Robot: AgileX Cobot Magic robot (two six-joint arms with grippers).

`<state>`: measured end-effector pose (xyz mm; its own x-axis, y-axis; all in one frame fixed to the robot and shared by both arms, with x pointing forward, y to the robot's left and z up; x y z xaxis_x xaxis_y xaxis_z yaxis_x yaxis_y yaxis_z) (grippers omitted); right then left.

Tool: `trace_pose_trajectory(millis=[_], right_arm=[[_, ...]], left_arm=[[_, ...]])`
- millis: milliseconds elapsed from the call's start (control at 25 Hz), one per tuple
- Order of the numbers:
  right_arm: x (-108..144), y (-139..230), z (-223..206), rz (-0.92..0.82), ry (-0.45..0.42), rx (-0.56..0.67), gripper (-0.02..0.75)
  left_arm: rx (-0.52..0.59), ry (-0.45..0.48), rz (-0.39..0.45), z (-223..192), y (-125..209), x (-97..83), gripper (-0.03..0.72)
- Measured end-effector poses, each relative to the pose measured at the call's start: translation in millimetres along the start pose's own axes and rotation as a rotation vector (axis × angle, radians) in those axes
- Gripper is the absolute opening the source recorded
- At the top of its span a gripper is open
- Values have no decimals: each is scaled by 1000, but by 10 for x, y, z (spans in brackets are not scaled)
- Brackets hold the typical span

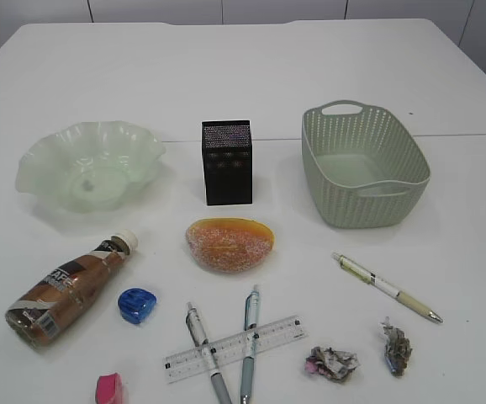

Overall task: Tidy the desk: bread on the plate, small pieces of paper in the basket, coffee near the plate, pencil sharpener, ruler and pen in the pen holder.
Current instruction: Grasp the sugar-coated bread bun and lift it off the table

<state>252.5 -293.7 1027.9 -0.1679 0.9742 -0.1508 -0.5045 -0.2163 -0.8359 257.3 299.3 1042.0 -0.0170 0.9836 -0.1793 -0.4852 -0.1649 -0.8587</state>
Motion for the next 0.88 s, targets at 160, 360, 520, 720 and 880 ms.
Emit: trace_pose_trajectory(millis=[160,360,520,720,880], right_arm=[[0,0,0,0,0,0,559],[0,0,0,0,0,0,559],[0,0,0,0,0,0,559],[0,0,0,0,0,0,559],[0,0,0,0,0,0,559]], left_arm=[[0,0,0,0,0,0,386],[1,6,3,0,2,-8,374],[2,8,4,0,2,-10,365],[2,10,5,0,2,-12,363],[2,10,5,0,2,-12,363]])
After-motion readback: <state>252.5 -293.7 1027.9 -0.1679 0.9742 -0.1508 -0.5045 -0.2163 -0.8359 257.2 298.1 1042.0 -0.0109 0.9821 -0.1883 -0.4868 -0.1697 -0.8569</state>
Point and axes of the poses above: a point on each arm's last joint axis where the gripper is mounted, z pointing back along that axis away from the gripper, x along the wrist's bending axis when the last joint is at zero, y = z × x, the point moved 3 cm from there along -z, pointing out along that axis toward the gripper, and after that the axes turned 7 degrees about z, right-handed, at the moved point
